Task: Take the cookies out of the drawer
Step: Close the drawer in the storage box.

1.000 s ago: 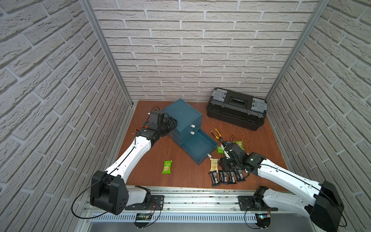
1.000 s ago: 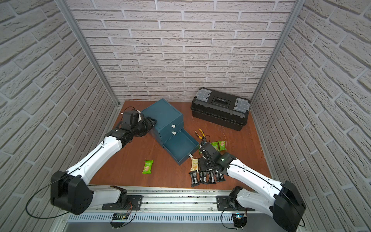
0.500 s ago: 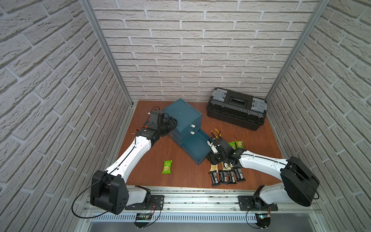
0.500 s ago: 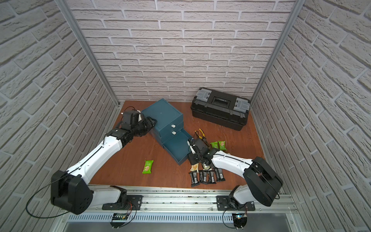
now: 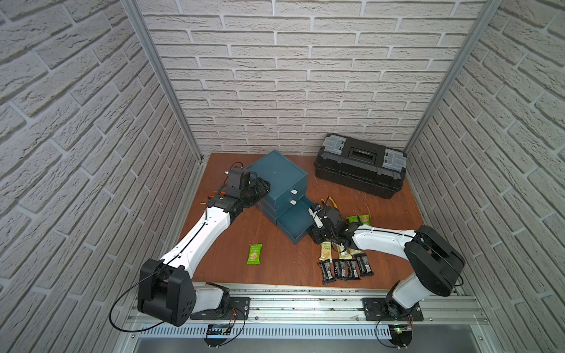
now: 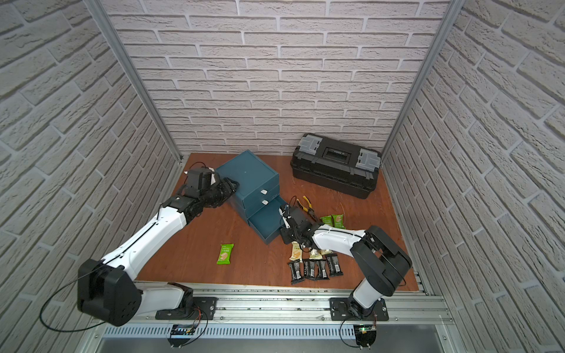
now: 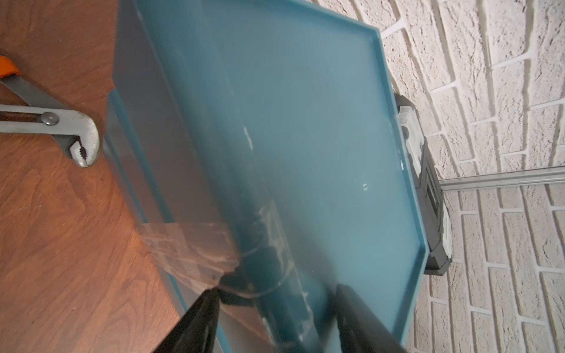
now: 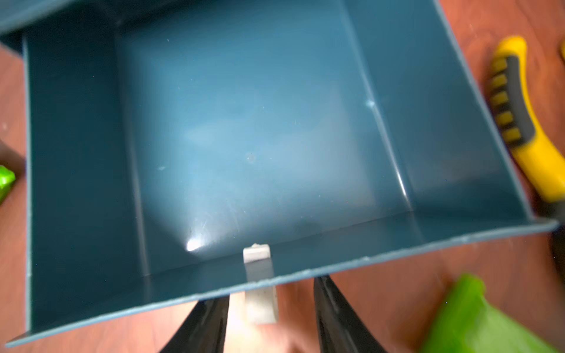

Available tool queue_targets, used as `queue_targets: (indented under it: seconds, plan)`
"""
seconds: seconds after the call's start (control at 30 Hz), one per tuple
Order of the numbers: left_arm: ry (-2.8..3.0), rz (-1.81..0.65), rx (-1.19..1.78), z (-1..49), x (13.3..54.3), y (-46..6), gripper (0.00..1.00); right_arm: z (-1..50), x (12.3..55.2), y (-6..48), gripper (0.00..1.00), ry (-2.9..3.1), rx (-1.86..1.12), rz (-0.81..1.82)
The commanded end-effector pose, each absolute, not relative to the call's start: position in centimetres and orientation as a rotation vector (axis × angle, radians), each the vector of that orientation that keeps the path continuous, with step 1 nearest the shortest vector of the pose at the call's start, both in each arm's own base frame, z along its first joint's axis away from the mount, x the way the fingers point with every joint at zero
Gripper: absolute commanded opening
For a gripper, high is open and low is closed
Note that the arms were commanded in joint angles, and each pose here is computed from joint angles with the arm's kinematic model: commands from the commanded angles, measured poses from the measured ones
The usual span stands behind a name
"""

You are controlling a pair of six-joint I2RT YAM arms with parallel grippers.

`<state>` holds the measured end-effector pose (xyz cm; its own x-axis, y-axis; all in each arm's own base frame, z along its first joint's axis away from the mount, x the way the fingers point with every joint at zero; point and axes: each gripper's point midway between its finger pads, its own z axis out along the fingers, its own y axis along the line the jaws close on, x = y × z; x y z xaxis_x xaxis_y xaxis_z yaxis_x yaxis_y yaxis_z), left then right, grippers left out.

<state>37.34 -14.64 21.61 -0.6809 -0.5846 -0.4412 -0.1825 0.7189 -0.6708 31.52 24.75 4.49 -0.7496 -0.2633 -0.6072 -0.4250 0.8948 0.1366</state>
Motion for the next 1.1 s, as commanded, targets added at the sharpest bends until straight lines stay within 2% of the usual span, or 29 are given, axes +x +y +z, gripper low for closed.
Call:
queue_targets:
  seconds: [0.0,0.57,0.8,1.07]
  plan:
    - [2.482,-0.612,-0.664,15.0,34.8,-13.0,0.64,6.5,34.7,26.7,0.48,2.344,-0.426,0.405]
    - [2.493,-0.602,-0.669,14.7,34.6,-12.9,0.63,7.0,41.4,31.1,0.47,2.199,-0.282,0.509]
    - [2.495,-0.599,-0.671,14.7,34.7,-12.9,0.63,7.2,42.3,31.9,0.47,2.183,-0.280,0.525]
    - [2.495,-0.595,-0.674,14.6,34.7,-12.8,0.63,7.7,42.0,30.8,0.52,2.137,-0.224,0.538]
